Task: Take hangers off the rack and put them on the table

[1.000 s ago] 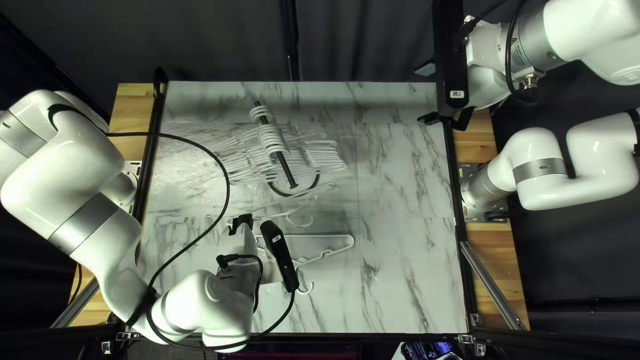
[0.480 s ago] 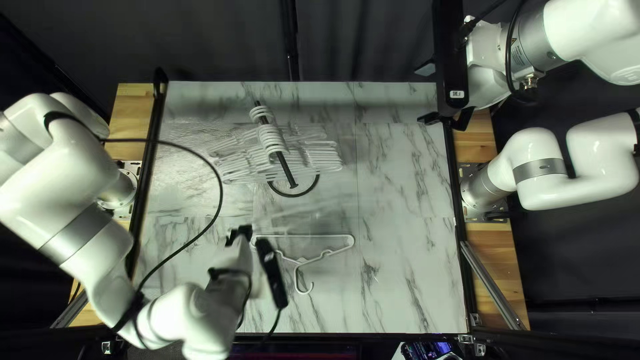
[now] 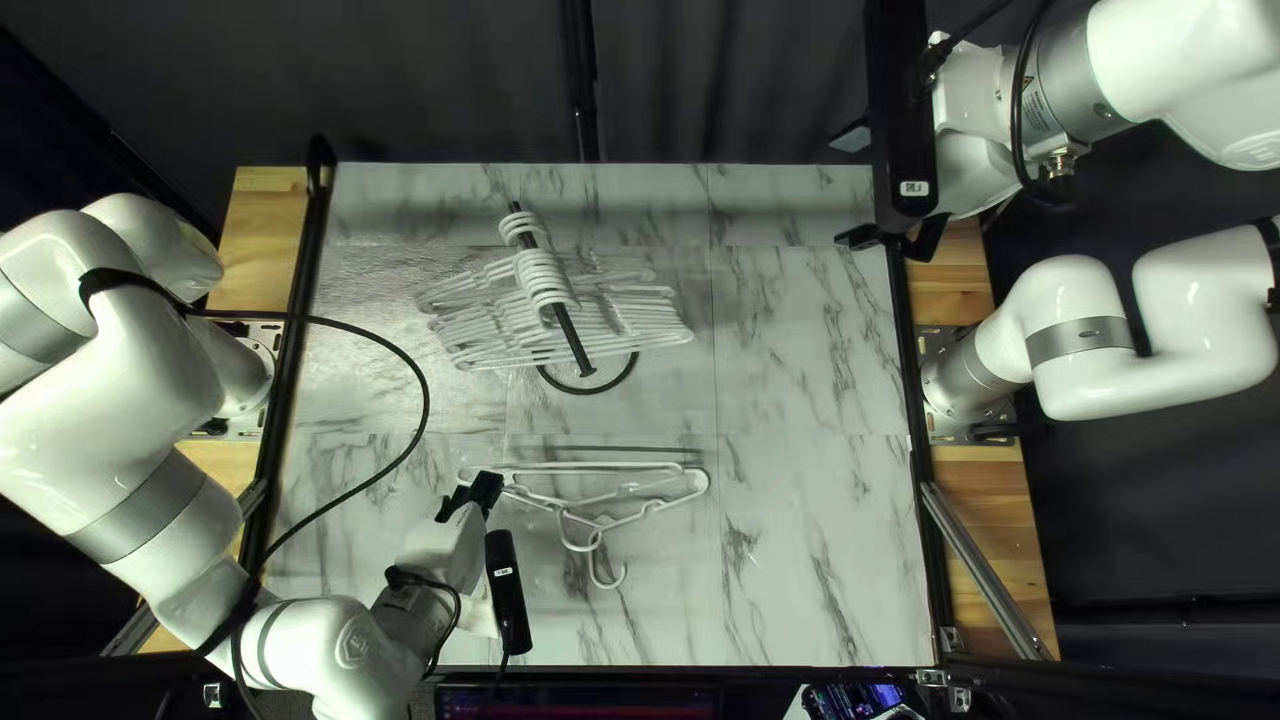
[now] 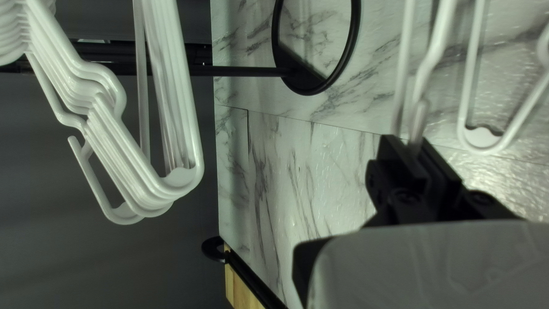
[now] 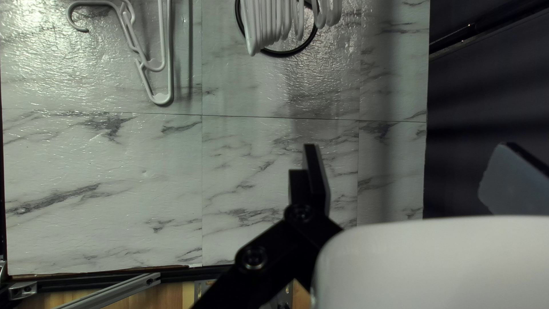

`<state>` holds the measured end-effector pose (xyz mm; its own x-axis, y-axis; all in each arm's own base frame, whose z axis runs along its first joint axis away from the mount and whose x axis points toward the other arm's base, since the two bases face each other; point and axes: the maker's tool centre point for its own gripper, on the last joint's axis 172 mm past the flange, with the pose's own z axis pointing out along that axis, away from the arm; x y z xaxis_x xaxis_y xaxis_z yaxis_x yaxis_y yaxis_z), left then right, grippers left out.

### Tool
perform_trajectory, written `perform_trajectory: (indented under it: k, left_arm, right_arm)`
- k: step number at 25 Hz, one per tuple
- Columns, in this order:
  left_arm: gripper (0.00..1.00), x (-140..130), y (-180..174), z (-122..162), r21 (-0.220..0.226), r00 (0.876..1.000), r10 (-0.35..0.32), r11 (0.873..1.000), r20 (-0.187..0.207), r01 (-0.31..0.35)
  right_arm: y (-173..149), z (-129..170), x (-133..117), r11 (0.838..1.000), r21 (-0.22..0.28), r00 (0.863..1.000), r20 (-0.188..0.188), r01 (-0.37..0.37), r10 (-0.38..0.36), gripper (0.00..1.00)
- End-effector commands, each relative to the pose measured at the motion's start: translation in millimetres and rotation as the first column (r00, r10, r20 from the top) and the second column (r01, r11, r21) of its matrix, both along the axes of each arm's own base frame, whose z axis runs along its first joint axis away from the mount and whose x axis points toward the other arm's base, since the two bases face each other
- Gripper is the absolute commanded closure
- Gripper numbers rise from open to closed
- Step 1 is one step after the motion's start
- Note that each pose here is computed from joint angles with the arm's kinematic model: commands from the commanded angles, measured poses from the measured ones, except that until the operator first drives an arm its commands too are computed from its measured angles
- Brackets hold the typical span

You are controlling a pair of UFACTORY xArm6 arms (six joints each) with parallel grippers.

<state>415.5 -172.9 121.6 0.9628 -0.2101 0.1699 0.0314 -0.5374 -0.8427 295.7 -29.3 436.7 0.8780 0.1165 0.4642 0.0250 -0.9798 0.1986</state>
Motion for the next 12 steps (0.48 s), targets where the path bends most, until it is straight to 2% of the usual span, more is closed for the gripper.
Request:
perform_trajectory:
  k: [1,5,8,12]
  left_arm:
    - [1.00,3,-6,-9,0.006,1.000,0.007,1.000,-0.001,-0.007]
    - [1.00,10,-17,-20,0.056,0.999,-0.053,0.997,-0.007,0.053]
    - [1.00,17,-19,-30,0.113,0.995,-0.092,0.989,-0.031,0.095]
    - [1.00,24,-7,-38,0.160,0.995,-0.091,0.982,-0.048,0.097]
  right_arm:
    - [0,0,0,1.000,0.000,1.000,0.000,0.000,0.000,0.00]
    - [0,0,0,1.000,0.000,1.000,0.000,0.000,0.000,0.00]
    - [0,0,0,1.000,0.000,1.000,0.000,0.000,0.000,0.00]
    - [0,0,0,1.000,0.000,1.000,0.000,0.000,0.000,0.00]
